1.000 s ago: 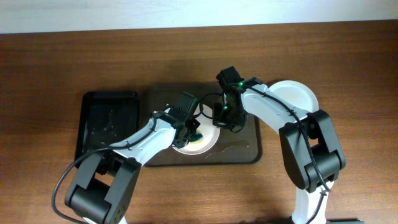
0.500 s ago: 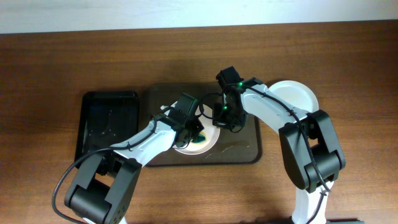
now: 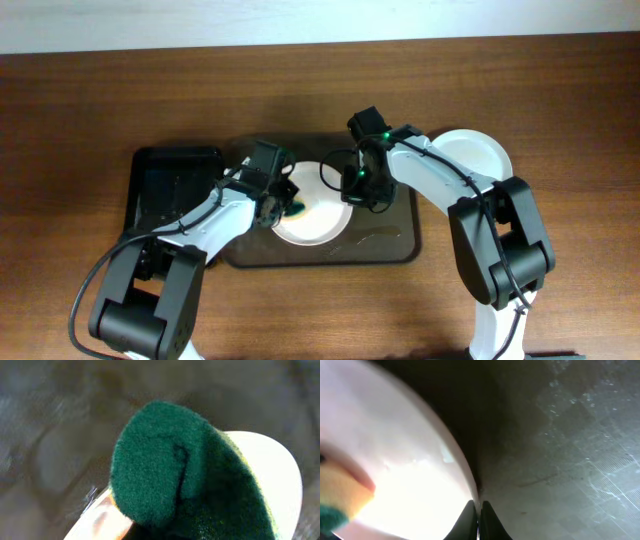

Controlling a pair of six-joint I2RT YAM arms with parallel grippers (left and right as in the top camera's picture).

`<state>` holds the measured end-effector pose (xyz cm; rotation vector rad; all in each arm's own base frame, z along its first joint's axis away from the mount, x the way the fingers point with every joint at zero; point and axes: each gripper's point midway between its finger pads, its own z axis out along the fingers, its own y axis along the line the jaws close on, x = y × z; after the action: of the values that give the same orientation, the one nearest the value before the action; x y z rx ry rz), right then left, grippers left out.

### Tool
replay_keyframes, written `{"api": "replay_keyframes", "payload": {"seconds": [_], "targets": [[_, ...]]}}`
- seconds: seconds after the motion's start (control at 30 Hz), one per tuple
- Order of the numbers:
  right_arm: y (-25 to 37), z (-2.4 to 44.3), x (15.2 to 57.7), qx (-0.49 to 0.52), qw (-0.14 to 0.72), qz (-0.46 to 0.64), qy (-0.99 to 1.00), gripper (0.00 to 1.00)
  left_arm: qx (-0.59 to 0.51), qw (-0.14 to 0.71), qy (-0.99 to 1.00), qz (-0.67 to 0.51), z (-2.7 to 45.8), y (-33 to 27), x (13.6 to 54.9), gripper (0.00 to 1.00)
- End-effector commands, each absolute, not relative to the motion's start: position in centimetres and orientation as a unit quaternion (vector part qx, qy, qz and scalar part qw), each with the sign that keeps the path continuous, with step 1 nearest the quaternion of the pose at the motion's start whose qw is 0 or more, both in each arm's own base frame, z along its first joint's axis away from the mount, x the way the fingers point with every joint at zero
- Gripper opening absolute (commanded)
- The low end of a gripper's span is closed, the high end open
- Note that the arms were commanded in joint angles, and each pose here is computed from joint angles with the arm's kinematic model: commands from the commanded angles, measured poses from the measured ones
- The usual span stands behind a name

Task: Clean dirty plates on tray and stack at the side
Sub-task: 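Hold the last plate with the right gripper and scrub it with the sponge, then lift the last plate with the right gripper and stack it on the pile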

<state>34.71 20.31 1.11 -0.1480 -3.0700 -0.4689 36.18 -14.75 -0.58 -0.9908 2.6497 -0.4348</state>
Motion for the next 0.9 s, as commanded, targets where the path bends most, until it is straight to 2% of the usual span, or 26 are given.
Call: {"api": "replay_keyframes", "payload": {"seconds": [0.0,0.07,0.13,0.17,0.23,0.33,0.4,0.43,0.5,0.57,0.63,0.77,0.87], "targets": [[18.5,-0.3,34.2,-0.059,0.023,-0.105,-0.992,0.05,-0.191,0.122,0.974,-0.01,-7.1,-9.3,33.6,0.0],[18.4,-0.3,33.9,-0.06,0.029,-0.102,-0.993,0.06,-0.088,0.15,0.984,-0.044,-4.9,-11.3,36.2,0.0],[18.3,-0.3,33.9,-0.06,0.03,-0.101,-0.993,0.12,-0.057,0.177,0.979,-0.088,-1.4,-12.9,37.3,0.0],[18.4,-0.3,33.8,-0.06,0.031,-0.101,-0.993,0.19,-0.056,0.191,0.975,-0.097,1.0,-13.0,37.2,0.0],[18.3,-0.3,33.6,-0.06,0.034,-0.099,-0.993,0.2,-0.03,0.202,0.974,-0.094,5.1,-12.4,35.6,0.0],[18.4,-0.4,33.5,-0.058,0.035,-0.099,-0.993,0.2,-0.04,0.197,0.976,-0.087,7.1,-11.2,34.1,0.0],[18.6,-1.1,32.7,-0.053,0.041,-0.096,-0.993,0.2,-0.074,0.209,0.974,-0.054,8.4,-7.9,34.0,0.0],[18.6,-1.5,32.4,-0.05,0.042,-0.096,-0.993,0.18,-0.093,0.213,0.972,-0.034,8.7,-6.1,34.0,0.0],[18.7,-1.8,32.7,-0.049,0.034,-0.1,-0.993,0.04,-0.124,0.204,0.971,-0.017,8.5,-3.0,33.8,0.0],[19.0,-1.3,33.6,-0.049,0.021,-0.106,-0.993,0.04,-0.1,0.202,0.974,-0.006,8.4,-1.4,33.9,0.0],[19.0,1.3,35.6,-0.014,-0.016,-0.094,-0.995,0.04,-0.097,0.2,0.975,-0.022,8.3,-0.1,34.0,0.0],[14.5,9.2,38.7,-0.005,-0.113,0.037,-0.993,0.04,-0.091,0.166,0.981,-0.045,5.5,2.2,34.1,0.0],[11.5,12.2,39.0,-0.003,-0.15,0.113,-0.982,0.04,-0.074,0.155,0.984,-0.04,3.4,2.6,34.8,0.0]]}}
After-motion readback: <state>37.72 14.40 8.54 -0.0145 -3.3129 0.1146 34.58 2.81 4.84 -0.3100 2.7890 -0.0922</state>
